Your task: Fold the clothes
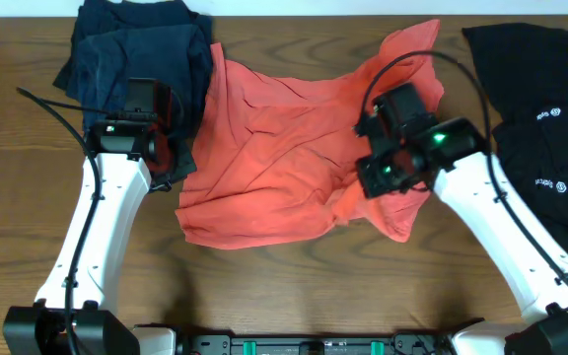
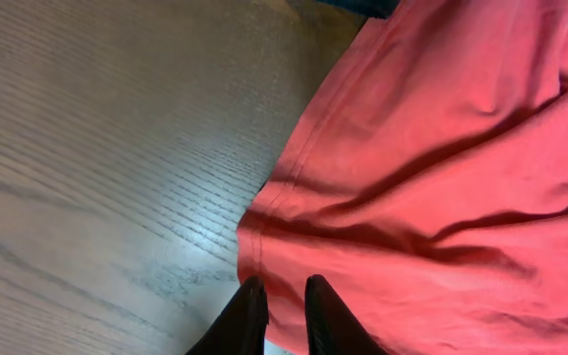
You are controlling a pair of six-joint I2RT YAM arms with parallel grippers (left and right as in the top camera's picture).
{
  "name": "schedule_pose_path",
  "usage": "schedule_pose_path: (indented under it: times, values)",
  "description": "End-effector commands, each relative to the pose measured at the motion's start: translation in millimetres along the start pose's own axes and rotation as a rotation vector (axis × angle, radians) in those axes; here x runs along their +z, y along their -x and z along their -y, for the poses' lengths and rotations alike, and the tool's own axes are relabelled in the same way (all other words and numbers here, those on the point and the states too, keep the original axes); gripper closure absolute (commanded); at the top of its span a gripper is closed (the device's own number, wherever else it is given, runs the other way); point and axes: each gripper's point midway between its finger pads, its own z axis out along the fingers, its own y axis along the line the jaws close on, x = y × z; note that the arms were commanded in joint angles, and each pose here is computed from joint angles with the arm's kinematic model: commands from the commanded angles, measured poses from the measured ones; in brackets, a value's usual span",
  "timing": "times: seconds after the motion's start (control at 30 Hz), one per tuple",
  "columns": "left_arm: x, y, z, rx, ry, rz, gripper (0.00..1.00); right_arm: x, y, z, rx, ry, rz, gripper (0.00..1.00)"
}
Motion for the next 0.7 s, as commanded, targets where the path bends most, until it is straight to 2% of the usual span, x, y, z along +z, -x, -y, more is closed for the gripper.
schedule_pose_path:
  times: [0.0,0.13,0.23,0.27,0.4,0.43,0.5,0.67]
  values:
    - [2.0,1.1,-0.3,-0.008,0.001,-0.004,0.83,-6.1,29.8,23.8,0.058,-0.040,0.111,0.99]
    - [2.0,1.1,-0.3,-0.008,0.001,-0.004,0.83,-11.2,72.4,28.1,0.014,-0.038,0.278,0.99]
    - [2.0,1.1,-0.3,-0.008,0.001,-0.004,0.83,-4.8,91.2,28.4,-0.007,-0.036,0.332,0.95]
    - [2.0,1.2,-0.3,-0.008,0.000,-0.004,0.83,0.0,94.5,29.2,-0.008,-0.036,0.335,0.90]
    - [2.0,1.2,-0.3,-0.008,0.000,-0.004,0.83,29.9,101.7,34.5,-0.004,-0.038,0.309,0.23]
    - [2.0,1.3,-0.2,-0.008,0.000,-0.003,0.83,35.8,101.6,35.8,-0.001,-0.039,0.300,0.19]
    - [2.0,1.8,0.0,-0.009,0.000,-0.001,0.83,38.9,100.6,35.5,0.000,-0.034,0.291,0.19]
    - [2.0,2.9,0.5,-0.009,-0.002,0.004,0.83,27.4,80.1,19.4,-0.015,0.025,0.218,0.29]
